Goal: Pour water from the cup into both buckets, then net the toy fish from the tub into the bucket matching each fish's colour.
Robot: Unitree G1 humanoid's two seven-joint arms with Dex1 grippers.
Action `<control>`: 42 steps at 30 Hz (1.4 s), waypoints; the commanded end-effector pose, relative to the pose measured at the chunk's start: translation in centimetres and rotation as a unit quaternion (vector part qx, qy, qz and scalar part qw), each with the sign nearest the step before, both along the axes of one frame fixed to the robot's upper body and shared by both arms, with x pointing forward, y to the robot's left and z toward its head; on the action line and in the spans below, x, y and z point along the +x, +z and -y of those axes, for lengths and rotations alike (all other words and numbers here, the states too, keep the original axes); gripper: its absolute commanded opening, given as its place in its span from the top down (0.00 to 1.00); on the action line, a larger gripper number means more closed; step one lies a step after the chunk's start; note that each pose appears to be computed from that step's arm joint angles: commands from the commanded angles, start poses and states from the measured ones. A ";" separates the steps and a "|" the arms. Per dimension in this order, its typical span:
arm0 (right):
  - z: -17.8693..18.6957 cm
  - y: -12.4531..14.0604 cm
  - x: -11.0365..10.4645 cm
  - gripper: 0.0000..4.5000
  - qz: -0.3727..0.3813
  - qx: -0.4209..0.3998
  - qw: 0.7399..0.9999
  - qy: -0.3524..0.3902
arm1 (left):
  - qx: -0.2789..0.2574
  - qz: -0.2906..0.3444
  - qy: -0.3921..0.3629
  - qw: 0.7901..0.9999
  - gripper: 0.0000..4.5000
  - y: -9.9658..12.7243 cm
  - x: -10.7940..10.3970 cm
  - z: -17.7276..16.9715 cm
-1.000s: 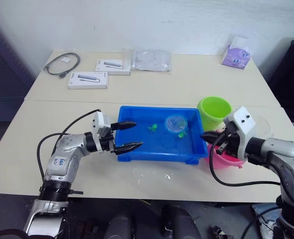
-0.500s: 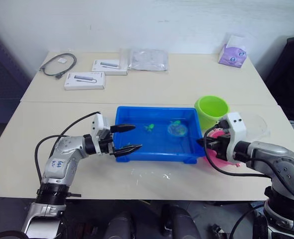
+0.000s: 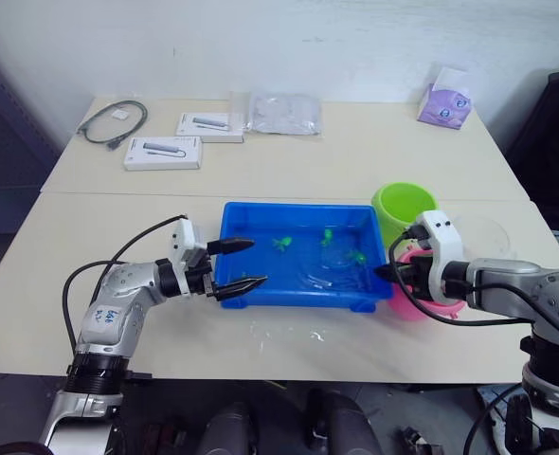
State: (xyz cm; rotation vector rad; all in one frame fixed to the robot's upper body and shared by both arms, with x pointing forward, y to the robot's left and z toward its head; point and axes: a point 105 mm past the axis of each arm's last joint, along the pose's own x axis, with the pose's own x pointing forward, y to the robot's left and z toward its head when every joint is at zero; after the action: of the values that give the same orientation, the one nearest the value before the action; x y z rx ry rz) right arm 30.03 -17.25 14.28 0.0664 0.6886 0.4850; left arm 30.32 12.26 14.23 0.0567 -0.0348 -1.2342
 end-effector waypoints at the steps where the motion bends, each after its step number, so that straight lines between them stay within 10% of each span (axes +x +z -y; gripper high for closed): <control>1: -0.9 1.1 0.8 1.00 0.021 0.001 1.000 -0.003 | -0.006 0.021 0.003 1.000 0.02 1.1 -0.1 -0.2; 42: -3.5 3.3 1.9 1.00 0.099 0.093 0.991 -0.003 | 0.009 0.028 0.019 0.999 0.02 1.4 -0.2 -1.7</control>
State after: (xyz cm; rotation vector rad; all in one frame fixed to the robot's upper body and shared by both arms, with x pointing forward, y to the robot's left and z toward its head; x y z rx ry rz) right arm 31.91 -13.52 16.08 0.1908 0.5315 0.5353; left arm 30.51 13.73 14.62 0.0841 -0.0297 -1.1901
